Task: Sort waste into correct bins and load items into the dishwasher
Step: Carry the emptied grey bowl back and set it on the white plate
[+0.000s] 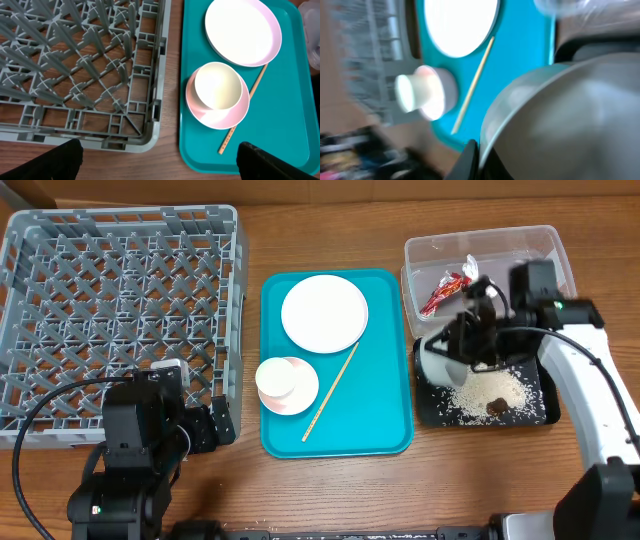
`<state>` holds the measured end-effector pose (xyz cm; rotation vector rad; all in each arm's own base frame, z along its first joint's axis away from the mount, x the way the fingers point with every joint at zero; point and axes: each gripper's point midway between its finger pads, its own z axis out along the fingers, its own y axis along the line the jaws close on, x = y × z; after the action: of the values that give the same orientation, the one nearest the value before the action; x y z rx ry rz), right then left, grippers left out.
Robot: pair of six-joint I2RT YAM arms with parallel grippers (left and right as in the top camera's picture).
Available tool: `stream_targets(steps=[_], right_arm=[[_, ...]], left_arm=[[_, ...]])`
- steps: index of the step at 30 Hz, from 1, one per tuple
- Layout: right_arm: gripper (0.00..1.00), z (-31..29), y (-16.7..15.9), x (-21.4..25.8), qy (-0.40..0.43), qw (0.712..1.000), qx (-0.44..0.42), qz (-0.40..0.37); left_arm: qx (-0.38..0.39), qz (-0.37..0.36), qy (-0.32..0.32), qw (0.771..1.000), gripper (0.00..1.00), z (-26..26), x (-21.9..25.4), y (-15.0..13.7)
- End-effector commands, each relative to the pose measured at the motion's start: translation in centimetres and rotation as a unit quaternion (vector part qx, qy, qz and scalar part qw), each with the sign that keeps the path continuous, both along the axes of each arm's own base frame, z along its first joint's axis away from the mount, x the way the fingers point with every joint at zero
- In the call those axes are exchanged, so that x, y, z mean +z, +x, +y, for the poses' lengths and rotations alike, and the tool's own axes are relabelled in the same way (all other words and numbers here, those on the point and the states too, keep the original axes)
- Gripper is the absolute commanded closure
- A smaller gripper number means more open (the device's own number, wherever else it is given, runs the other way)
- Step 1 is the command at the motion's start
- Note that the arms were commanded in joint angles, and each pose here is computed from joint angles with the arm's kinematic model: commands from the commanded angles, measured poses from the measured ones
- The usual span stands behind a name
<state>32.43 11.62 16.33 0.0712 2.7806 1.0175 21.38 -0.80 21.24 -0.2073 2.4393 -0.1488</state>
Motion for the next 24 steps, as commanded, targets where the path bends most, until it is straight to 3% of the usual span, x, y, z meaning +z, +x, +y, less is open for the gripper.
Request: stream_targets(steps=[1, 8, 15, 19, 24], right_arm=[[0.96, -0.1, 1.1, 0.7, -0.133, 0.988, 0.044, -0.068], [0.96, 6.4, 1.1, 1.7, -0.126, 0.973, 0.128, -0.145], [0.96, 9.1, 4.7, 2.6, -0.251, 0.913, 0.141, -0.289], [0.96, 12.6, 6.1, 3.2, -0.242, 0.886, 0.172, -0.356], [0.96, 15.6, 8.1, 1.4, -0.225, 0.879, 0.177, -0.382]], left_arm=[[0.002, -0.016, -0.005, 1.0, 0.0, 0.0, 1.0, 0.3], [0.002, -0.016, -0.005, 1.0, 0.0, 0.0, 1.0, 0.3], [0.001, -0.015, -0.005, 1.0, 0.0, 0.0, 1.0, 0.3], [0.001, -0.016, -0.005, 1.0, 0.0, 0.0, 1.0, 0.3], [0.001, -0.012, -0.005, 1.0, 0.0, 0.0, 0.9, 0.2]])
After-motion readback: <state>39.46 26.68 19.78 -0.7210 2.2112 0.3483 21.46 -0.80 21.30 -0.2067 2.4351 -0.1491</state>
